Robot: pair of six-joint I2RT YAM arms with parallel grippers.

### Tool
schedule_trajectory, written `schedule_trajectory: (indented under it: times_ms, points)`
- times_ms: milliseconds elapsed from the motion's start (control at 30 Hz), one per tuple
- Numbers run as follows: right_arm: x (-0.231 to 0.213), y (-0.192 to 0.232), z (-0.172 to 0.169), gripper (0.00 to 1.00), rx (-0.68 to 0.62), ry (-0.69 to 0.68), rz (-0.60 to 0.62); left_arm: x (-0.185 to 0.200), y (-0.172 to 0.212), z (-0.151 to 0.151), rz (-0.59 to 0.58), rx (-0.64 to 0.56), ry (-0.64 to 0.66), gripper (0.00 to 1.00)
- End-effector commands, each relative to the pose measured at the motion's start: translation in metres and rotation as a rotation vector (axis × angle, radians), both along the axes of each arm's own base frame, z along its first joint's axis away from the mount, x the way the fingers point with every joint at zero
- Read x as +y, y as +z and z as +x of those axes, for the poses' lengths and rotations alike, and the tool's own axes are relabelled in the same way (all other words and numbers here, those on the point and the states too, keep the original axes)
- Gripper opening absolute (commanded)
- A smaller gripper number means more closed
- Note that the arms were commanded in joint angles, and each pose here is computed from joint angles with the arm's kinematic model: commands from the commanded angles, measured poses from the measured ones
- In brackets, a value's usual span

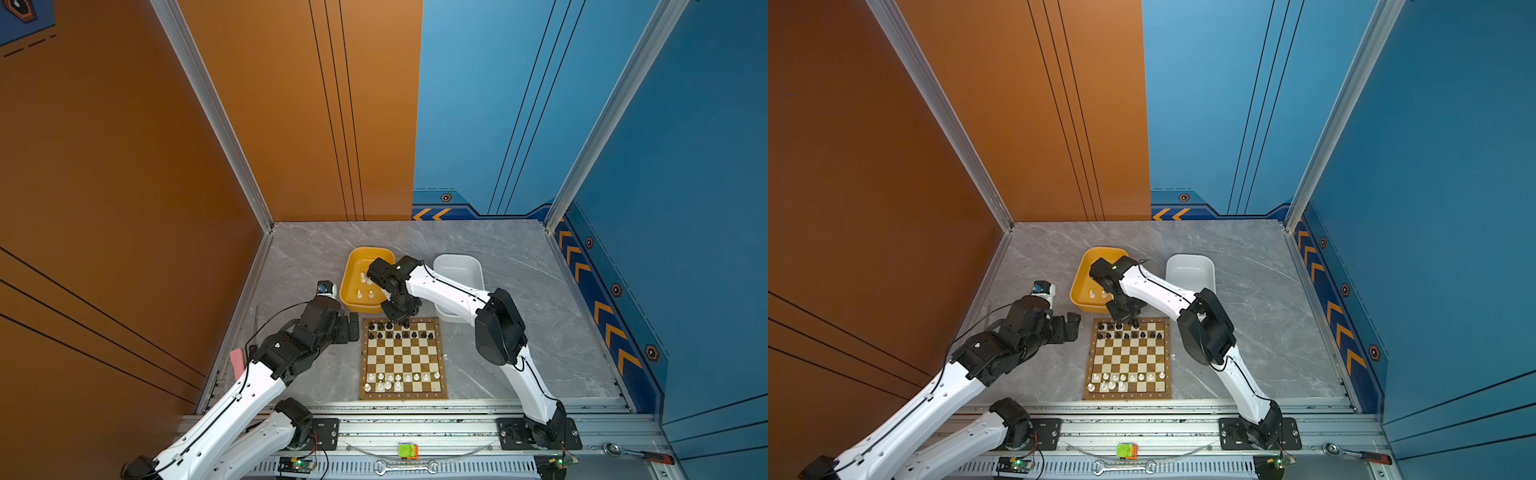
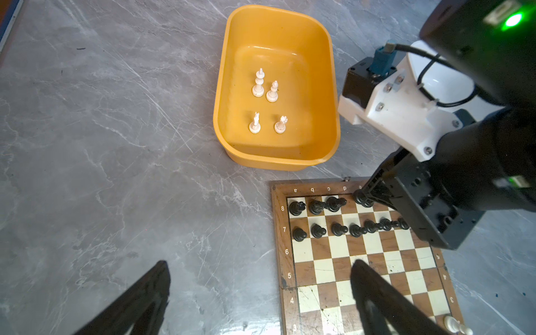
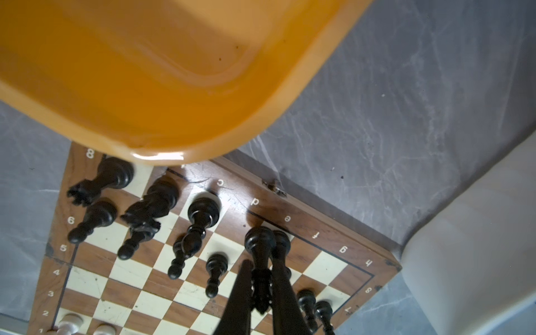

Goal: Set up the chess pieces on the board
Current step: 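Lower the black piece onto a far-row square and open right gripper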

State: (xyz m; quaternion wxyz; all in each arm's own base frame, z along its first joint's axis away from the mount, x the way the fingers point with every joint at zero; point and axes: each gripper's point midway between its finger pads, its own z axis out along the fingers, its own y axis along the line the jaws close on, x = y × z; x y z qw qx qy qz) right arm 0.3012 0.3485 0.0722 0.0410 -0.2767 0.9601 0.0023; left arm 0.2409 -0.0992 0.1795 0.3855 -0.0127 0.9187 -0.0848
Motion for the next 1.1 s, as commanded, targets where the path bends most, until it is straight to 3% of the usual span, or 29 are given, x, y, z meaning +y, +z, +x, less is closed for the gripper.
schedule_trajectory:
  times_ms: [0,667,1067]
  points:
    - [0.006,-0.011,-0.001,0.11,0.029,0.014,0.004,0.002,0.008,0.003,0.016,-0.009,0.011,0.98]
    - [0.015,-0.018,-0.006,0.12,0.059,0.027,0.016,0.002,0.002,0.006,0.038,0.004,0.016,0.98]
    - [0.015,-0.015,-0.008,0.19,0.067,0.017,0.020,0.003,-0.002,0.007,0.045,0.005,0.010,0.98]
